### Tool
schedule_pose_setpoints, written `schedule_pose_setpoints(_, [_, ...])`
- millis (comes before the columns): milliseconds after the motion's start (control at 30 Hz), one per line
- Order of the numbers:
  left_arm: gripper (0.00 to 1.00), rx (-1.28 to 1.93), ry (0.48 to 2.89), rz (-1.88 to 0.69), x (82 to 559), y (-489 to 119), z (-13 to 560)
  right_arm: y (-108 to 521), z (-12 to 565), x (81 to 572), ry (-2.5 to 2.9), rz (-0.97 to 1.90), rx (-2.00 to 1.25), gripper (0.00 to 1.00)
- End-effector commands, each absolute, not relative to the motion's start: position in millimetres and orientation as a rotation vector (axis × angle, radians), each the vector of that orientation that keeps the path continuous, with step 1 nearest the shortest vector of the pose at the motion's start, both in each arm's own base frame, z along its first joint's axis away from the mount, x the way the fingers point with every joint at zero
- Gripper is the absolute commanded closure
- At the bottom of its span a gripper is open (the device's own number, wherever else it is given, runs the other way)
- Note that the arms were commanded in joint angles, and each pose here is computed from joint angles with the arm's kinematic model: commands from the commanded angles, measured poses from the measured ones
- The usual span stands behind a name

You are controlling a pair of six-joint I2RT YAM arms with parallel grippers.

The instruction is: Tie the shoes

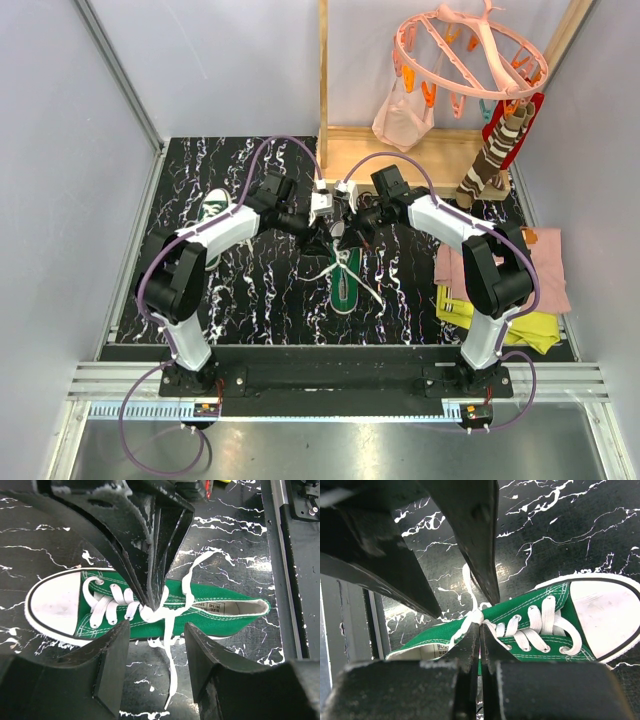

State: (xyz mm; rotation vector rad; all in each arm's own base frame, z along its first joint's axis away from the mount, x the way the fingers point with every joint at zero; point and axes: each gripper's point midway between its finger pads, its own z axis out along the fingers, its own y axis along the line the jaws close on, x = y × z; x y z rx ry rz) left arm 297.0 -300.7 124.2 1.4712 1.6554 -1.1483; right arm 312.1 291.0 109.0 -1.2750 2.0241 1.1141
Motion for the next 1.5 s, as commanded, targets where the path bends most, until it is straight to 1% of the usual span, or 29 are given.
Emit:
schedule_pose_setpoints(0, [0.5,1.494,1.583,-1.139,304.8,-311.0,133.5,302.6,150.2,317.9,1.873,1.117,-1.3,1.0])
schedule_pose_setpoints(133, [0.52,1.491,1.58,-1.146,305.7,-314.2,134.1,304.0,151.4,317.1,1.864,1.12,-1.305,1.0])
schedule_pose_setpoints(233, [0.59,1.491,1.571,-1.157,305.7,-315.6,135.3,305.0,150.4,316.5,1.865,1.121,-1.307,1.0])
schedule_pose_setpoints(267, [0.62,1.492,1.57,-1.158,305.6,-316.3,135.2,304.8,150.9,316.6,1.865,1.119,-1.305,1.0])
schedule_pose_setpoints(300, [0.69,1.491,1.572,-1.161,305.5,-316.5,134.9,304.9,151.3,316.3,1.863,1.12,-1.306,1.0])
schedule_pose_setpoints(367, [0.76,1.488,1.569,-1.163,306.1,-317.1,136.0,304.4,150.9,315.7,1.864,1.118,-1.305,1.0])
schedule_pose_setpoints(400, [0.82,1.487,1.571,-1.166,305.2,-316.8,135.8,304.0,149.5,315.5,1.868,1.118,-1.306,1.0])
schedule_pose_setpoints(467, [0.89,1.481,1.568,-1.167,305.8,-317.5,136.9,303.9,150.5,315.1,1.865,1.117,-1.305,1.0])
schedule_pose_setpoints(500, [0.97,1.479,1.572,-1.161,306.3,-317.1,136.2,303.6,149.9,314.6,1.868,1.118,-1.305,1.0])
schedule_pose_setpoints(533, [1.0,1.473,1.576,-1.164,306.6,-316.8,136.3,303.5,150.7,316.2,1.864,1.114,-1.302,1.0])
schedule_pose_setpoints(567, [1.0,1.472,1.576,-1.164,306.4,-316.8,136.5,304.0,150.7,316.1,1.864,1.113,-1.302,1.0])
schedule_pose_setpoints(700, [1.0,1.464,1.589,-1.164,306.1,-315.6,135.6,298.2,150.2,318.0,1.879,1.052,-1.296,0.69])
schedule_pose_setpoints(733, [1.0,1.464,1.592,-1.163,306.4,-315.5,134.8,295.9,150.3,317.7,1.876,1.036,-1.297,0.65])
schedule_pose_setpoints(767, [1.0,1.464,1.591,-1.165,306.2,-315.6,135.0,293.5,156.4,316.1,1.862,1.016,-1.294,0.56])
schedule_pose_setpoints(800, [1.0,1.461,1.593,-1.168,306.2,-315.1,135.0,288.8,150.5,312.2,1.89,1.001,-1.283,0.39])
schedule_pose_setpoints(833, [1.0,1.46,1.596,-1.169,306.1,-315.1,134.4,287.4,151.4,311.9,1.889,0.989,-1.271,0.31])
schedule_pose_setpoints(900, [1.0,1.462,1.591,-1.169,305.8,-315.1,135.4,282.1,150.0,306.8,1.918,0.974,-1.237,0.09])
schedule_pose_setpoints(933, [1.0,1.462,1.586,-1.167,306.2,-314.7,136.1,280.8,149.2,306.4,1.926,0.966,-1.226,0.01])
schedule_pose_setpoints(1167, [1.0,1.461,1.592,-1.177,302.3,-313.3,133.7,276.1,124.1,311.2,2.032,0.913,-1.187,0.0])
schedule_pose_setpoints(1300, [1.0,1.464,1.586,-1.178,302.0,-313.4,134.6,273.2,110.0,317.8,2.036,0.809,-1.18,0.0])
schedule_pose_setpoints(1467, [1.0,1.463,1.587,-1.173,303.3,-312.4,133.8,270.3,108.3,314.9,1.981,0.763,-1.177,0.0])
